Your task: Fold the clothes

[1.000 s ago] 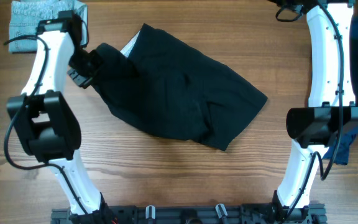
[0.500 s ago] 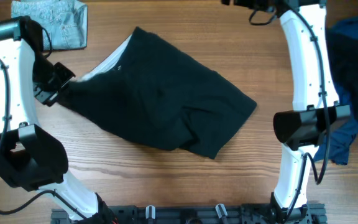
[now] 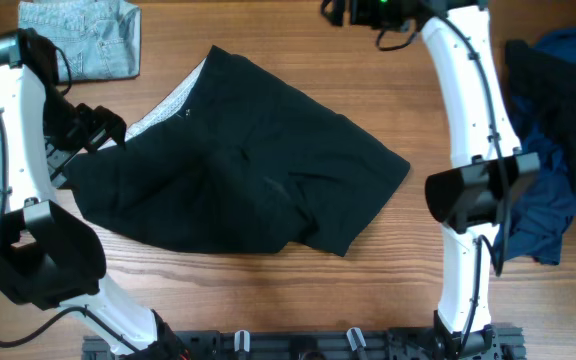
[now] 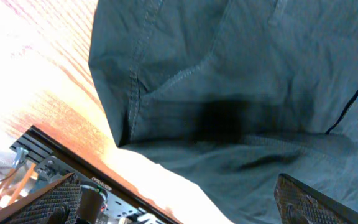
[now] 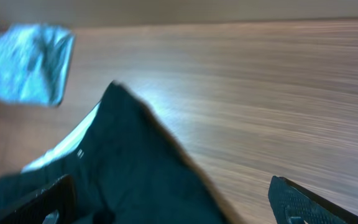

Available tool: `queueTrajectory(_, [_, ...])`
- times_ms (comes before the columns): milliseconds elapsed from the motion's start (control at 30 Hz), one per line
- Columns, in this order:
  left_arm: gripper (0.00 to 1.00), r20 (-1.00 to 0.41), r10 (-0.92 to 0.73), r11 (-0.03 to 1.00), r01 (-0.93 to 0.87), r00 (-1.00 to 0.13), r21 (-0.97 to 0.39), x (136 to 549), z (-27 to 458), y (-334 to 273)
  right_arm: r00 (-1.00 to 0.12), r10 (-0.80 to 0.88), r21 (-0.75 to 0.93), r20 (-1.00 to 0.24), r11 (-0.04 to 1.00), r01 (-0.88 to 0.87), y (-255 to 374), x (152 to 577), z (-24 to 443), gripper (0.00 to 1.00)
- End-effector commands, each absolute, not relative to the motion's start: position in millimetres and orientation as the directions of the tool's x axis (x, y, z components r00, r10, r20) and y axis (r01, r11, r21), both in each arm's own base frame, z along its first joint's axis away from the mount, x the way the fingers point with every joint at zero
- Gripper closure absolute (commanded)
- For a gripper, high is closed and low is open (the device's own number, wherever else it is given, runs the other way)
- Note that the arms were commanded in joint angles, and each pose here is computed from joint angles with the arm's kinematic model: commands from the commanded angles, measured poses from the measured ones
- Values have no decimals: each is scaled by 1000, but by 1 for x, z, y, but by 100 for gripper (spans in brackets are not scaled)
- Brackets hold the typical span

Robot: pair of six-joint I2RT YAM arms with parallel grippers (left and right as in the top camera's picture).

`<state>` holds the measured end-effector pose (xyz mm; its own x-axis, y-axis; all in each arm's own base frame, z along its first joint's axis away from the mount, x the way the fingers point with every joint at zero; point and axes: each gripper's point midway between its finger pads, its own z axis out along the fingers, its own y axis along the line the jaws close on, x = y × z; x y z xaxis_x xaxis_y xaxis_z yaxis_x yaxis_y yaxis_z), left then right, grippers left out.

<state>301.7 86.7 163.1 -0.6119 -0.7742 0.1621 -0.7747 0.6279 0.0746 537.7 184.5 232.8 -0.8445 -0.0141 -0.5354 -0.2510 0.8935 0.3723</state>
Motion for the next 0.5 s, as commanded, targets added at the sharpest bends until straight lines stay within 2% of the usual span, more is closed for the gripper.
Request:
queueTrajectory(0, [0,128,-784,618,-783,-607,70,305,165,95,-837,-177,393,-518,820,-417,236,523,205,0])
queueTrajectory(267, [0,76,-786,616,-788,-613,17,324,162,99,-801,-324,358,-504,765,-535,283,510,165,0])
queueTrajectory(400, [0,6,-789,614,-789,-614,-17,341,161,108,-815,-246,383,-525,787,-484,285,523,172,0])
queueTrajectory(467, [0,-25,-794,607,-794,-608,17,342,159,117,-825,-180,411,-536,798,-441,283,533,178,0])
